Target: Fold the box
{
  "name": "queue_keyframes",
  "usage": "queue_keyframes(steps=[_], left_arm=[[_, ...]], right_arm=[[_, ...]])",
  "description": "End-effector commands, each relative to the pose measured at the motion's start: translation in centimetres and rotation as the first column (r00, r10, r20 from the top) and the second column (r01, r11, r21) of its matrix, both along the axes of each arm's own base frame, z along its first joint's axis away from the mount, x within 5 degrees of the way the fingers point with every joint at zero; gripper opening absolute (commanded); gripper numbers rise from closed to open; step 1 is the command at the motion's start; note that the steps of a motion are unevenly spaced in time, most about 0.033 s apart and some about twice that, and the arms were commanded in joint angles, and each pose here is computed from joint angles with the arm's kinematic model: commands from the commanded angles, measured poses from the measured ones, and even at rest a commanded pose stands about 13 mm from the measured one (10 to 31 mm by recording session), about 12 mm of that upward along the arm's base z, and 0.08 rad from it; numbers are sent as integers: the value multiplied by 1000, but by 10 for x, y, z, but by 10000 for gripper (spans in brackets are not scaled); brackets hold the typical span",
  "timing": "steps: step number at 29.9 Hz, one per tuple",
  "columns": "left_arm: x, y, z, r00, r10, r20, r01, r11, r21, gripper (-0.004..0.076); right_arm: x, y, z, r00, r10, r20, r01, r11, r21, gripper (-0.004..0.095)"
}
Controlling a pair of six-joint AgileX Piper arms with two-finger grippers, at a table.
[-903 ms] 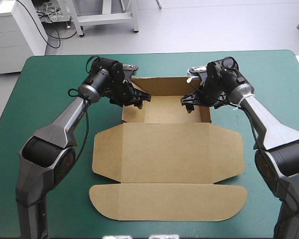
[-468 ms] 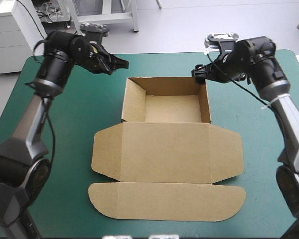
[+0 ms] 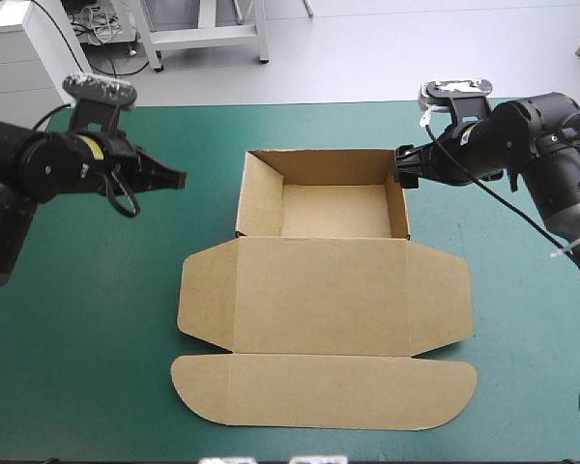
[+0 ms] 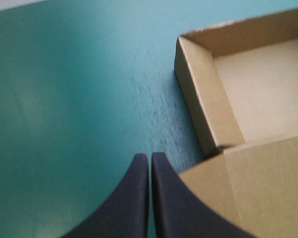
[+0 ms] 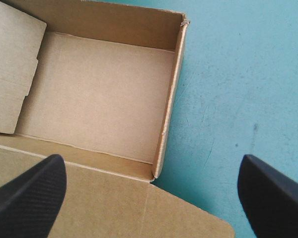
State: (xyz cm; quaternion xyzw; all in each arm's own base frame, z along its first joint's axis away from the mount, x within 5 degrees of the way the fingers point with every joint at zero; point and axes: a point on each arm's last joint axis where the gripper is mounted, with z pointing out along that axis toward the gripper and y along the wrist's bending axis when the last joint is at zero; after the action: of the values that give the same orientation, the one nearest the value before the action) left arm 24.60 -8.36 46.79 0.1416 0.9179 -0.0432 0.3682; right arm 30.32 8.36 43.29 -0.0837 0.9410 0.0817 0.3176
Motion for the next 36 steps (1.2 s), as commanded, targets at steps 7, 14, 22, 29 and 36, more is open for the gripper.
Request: queue_keyframes(steps=[7,14,22,29,36], left_arm=[[-87,28,-47,999,-18,-43,17,1000,-19,-8],[-131,42,-77,999,-23,47,26,998,-62,-8],[-158,52,-109,999,-25,47,29,997,-68,-8],[-166,53,-116,997,-29,68,35,995,-90,-8],[-166,53,-116,997,-29,72,35,995,-92,-8]], right_arm=[[38,7,-27,1000,-16,-1,16,1000,0,862],[76,19,-77,995,-6,-102,5,1000,-8,862],[102,25,-114,992,-12,-128,11,1000,-13,862],[109,25,-129,988,-16,-156,9,999,-42,861],[111,26,-137,983,-16,-185,7,999,-52,861]])
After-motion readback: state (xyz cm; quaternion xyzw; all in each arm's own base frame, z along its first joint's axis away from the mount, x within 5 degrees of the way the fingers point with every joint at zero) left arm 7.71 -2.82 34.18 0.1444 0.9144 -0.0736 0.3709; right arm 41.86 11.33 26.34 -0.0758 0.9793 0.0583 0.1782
